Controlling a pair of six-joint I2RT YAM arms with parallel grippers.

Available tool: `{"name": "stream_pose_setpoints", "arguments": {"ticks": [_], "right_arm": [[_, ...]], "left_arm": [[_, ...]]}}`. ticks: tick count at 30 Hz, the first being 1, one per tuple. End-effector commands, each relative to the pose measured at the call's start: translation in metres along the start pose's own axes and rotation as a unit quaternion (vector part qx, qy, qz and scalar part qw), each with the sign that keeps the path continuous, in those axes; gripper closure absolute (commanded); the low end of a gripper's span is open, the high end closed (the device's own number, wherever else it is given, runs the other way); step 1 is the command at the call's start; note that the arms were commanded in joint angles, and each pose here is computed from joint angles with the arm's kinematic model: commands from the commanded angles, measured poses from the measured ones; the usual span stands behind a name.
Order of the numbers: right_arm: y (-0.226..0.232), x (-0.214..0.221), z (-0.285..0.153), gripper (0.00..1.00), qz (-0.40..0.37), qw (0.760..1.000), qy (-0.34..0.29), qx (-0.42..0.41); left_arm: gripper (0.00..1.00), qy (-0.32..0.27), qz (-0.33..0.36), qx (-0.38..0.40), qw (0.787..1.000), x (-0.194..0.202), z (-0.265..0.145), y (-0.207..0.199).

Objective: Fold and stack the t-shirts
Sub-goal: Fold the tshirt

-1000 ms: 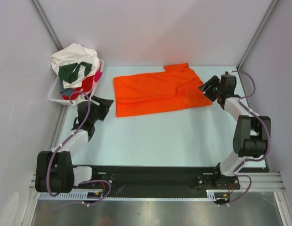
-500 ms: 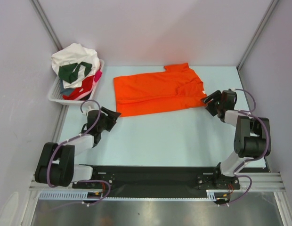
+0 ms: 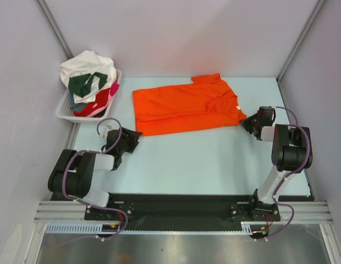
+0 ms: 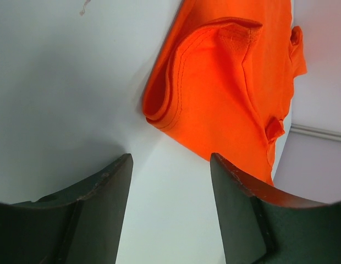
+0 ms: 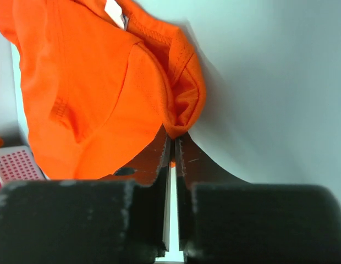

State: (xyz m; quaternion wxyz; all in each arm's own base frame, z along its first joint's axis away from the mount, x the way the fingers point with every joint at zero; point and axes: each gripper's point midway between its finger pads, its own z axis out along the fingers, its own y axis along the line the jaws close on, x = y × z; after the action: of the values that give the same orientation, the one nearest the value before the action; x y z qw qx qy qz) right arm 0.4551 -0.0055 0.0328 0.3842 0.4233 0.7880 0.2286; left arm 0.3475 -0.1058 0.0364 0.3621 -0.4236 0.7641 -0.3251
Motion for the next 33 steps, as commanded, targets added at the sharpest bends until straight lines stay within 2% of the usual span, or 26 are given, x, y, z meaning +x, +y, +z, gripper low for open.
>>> {"name": "stream_pose_setpoints", "arguments": {"ticks": [1,14,19,20,23,24,29,33], "right_arm": [[0.007,-0.021,-0.001,1.0,-0.008,0.999,-0.041,0.001],[0.016,-0.013,-0.018,1.0,-0.032,0.998,-0.059,-0.011],[0.017,-0.013,-0.024,1.0,-0.028,0.997,-0.064,-0.017],[0.017,-0.011,-0.026,1.0,-0.027,0.997,-0.064,-0.019],[0.02,-0.009,-0.033,1.0,-0.026,0.997,-0.068,-0.025],[0.02,-0.01,-0.036,1.0,-0.027,0.997,-0.074,-0.025],[0.019,-0.011,-0.055,1.0,-0.018,0.996,-0.086,-0.024],[0.004,-0.003,-0.076,0.98,-0.013,0.995,-0.1,0.012]], "left_arm": [[0.36,-0.024,-0.009,0.013,1.0,-0.007,0.005,-0.008],[0.47,-0.068,-0.028,-0.021,0.997,-0.017,0.025,0.004],[0.57,-0.084,-0.036,-0.037,0.995,-0.021,0.032,0.005],[0.6,-0.084,-0.035,-0.043,0.995,-0.021,0.034,0.003],[0.85,-0.093,-0.027,-0.046,0.994,-0.029,0.04,-0.006],[1.0,-0.092,-0.015,-0.057,0.994,-0.029,0.04,-0.004],[1.0,-0.092,0.029,-0.085,0.992,-0.043,0.029,-0.026],[1.0,-0.074,0.034,-0.061,0.995,-0.049,0.013,-0.046]]}}
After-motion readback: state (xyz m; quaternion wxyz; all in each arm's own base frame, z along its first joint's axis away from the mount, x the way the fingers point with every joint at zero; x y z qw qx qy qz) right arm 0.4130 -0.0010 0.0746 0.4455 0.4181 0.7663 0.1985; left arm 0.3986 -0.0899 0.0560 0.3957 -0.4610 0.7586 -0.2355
